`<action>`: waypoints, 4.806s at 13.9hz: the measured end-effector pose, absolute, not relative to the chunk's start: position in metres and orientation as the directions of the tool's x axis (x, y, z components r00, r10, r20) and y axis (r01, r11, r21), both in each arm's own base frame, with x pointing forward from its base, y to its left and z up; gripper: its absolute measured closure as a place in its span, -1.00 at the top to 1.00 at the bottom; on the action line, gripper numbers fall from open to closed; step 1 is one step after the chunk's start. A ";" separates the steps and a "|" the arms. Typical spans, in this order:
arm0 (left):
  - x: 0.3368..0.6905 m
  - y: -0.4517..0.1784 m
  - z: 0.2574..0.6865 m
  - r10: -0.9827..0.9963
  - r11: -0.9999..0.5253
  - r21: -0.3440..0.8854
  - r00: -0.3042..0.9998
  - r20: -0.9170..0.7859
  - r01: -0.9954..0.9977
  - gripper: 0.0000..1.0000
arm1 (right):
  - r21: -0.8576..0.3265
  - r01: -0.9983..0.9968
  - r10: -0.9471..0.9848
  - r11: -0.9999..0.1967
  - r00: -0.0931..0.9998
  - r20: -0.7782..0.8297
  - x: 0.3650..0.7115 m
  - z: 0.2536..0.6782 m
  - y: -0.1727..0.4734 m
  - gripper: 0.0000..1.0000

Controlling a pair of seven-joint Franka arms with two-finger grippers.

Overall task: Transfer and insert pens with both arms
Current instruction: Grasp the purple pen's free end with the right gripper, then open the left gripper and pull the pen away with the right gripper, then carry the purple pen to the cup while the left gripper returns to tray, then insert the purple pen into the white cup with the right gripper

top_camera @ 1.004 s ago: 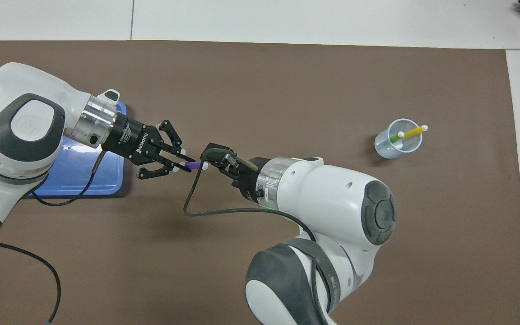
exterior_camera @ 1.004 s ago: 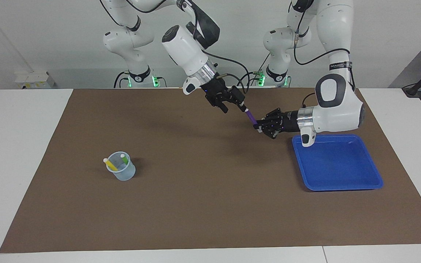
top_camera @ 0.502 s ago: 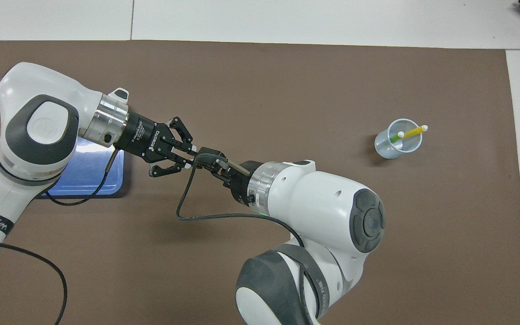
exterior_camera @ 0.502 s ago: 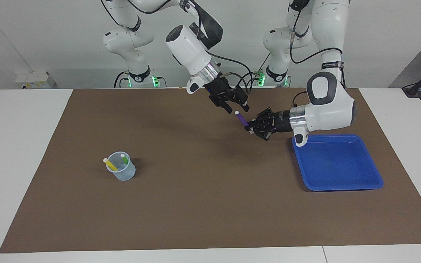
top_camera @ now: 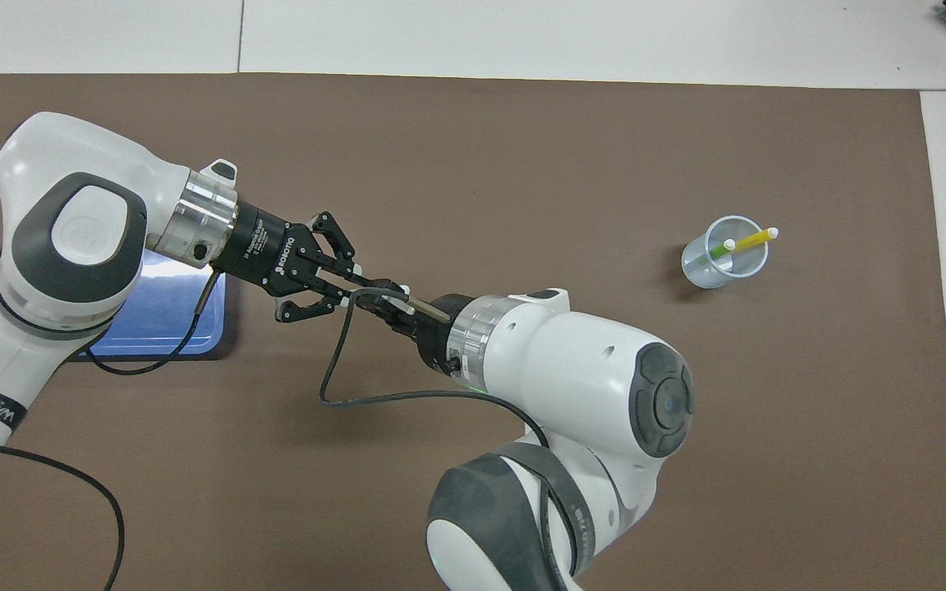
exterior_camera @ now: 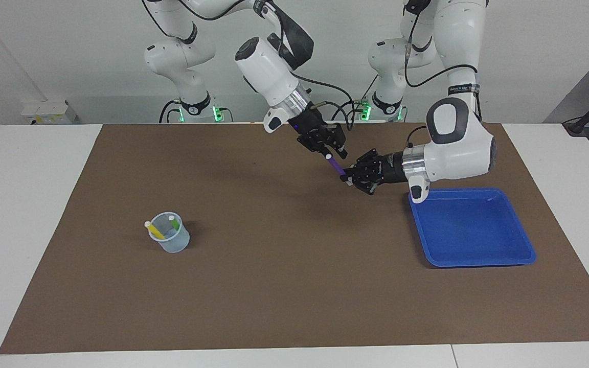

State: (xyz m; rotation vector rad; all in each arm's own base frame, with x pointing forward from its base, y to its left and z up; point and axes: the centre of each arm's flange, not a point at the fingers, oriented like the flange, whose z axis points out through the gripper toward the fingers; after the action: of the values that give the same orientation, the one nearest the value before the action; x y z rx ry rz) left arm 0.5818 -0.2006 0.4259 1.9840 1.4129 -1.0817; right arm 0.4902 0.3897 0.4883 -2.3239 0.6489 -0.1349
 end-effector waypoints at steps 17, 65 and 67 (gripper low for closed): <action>0.580 -0.202 0.422 0.564 -0.360 -0.070 0.157 -0.811 0.930 -0.66 | -0.665 -0.395 -0.486 -0.633 0.872 -0.055 0.502 0.487 0.377 -0.60; 0.583 -0.117 0.590 -0.090 -0.994 -0.064 0.992 0.092 -0.084 1.00 | 0.060 0.517 0.517 -0.854 0.827 0.222 0.615 0.451 0.026 -0.62; 0.581 -0.101 0.599 -0.078 -0.995 -0.070 0.992 0.096 -0.071 1.00 | 0.055 0.517 0.516 -0.854 0.830 0.214 0.613 0.444 0.025 -0.62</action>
State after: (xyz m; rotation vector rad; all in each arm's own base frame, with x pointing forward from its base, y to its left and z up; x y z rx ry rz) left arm 0.5806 -0.1010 0.5986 3.2016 -0.1194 0.1591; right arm 0.6132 0.0253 0.4443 -2.9999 -0.8465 -0.3495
